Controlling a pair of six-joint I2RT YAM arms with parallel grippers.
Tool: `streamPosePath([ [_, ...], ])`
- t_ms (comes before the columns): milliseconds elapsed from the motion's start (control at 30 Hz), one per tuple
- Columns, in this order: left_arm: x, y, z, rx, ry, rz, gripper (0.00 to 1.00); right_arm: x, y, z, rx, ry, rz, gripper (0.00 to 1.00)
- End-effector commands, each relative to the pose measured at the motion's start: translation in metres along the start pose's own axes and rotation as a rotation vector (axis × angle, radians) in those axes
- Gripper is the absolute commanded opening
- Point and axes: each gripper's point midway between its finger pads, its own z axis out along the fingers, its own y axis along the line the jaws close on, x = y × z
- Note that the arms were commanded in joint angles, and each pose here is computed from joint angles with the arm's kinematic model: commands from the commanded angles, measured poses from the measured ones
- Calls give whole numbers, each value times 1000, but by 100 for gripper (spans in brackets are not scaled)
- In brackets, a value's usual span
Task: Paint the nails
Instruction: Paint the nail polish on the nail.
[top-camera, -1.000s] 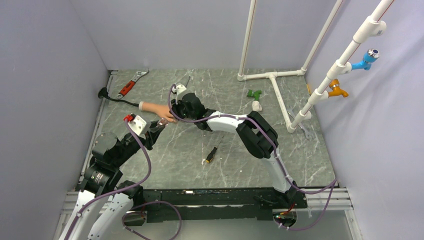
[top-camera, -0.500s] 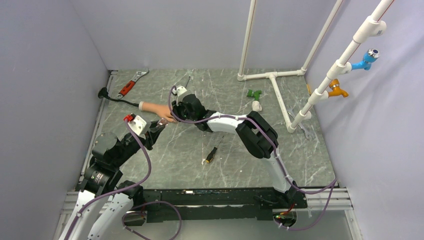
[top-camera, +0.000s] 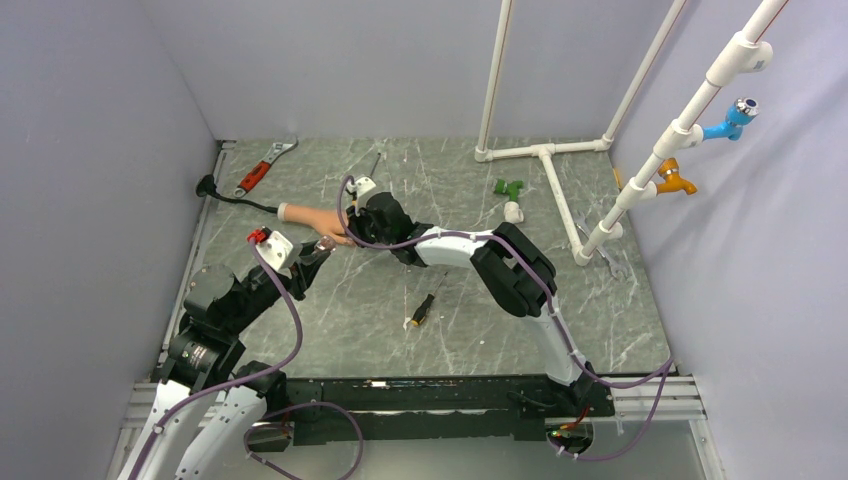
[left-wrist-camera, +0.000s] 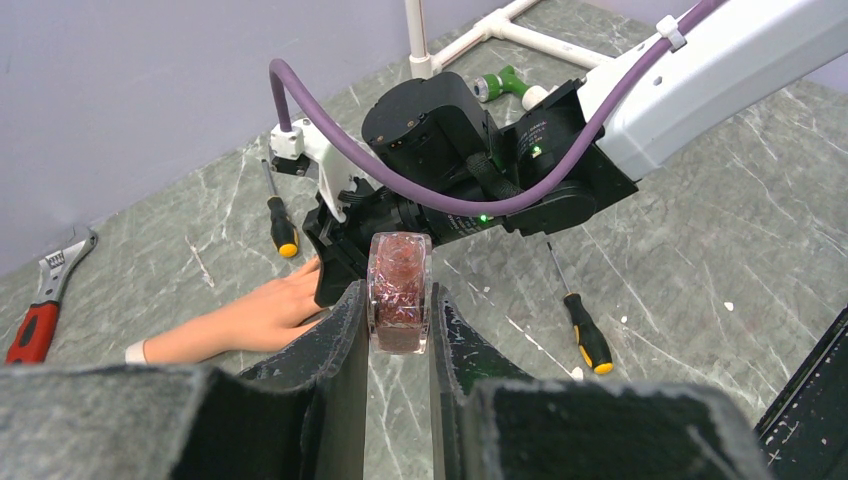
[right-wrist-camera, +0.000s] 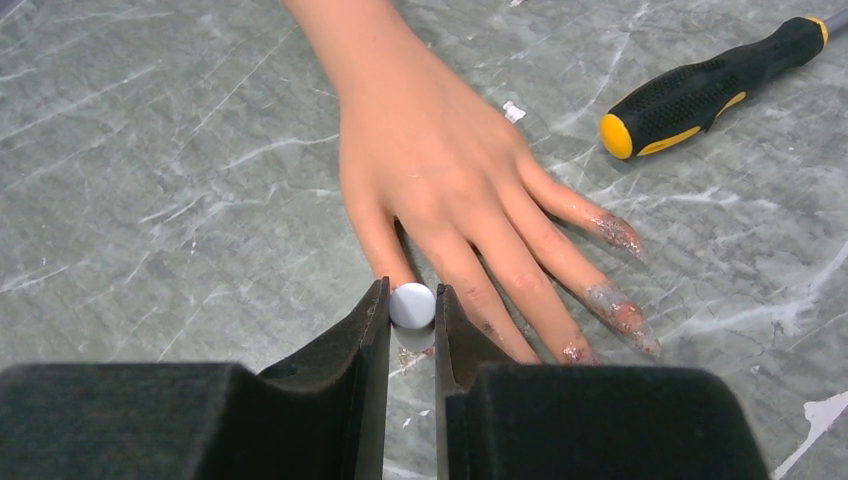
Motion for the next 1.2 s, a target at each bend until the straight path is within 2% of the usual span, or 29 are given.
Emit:
streamPosePath([
  [0, -18, 4, -1, -21, -50, 8, 0, -12, 1, -3, 8, -33, -16, 0],
  [367, -18, 4, -1, -22, -52, 8, 0, -9, -1, -6, 21, -28, -22, 0],
  [1167, -17, 6, -1, -29, -46, 10, 0, -35, 7, 2, 3, -72, -19, 0],
])
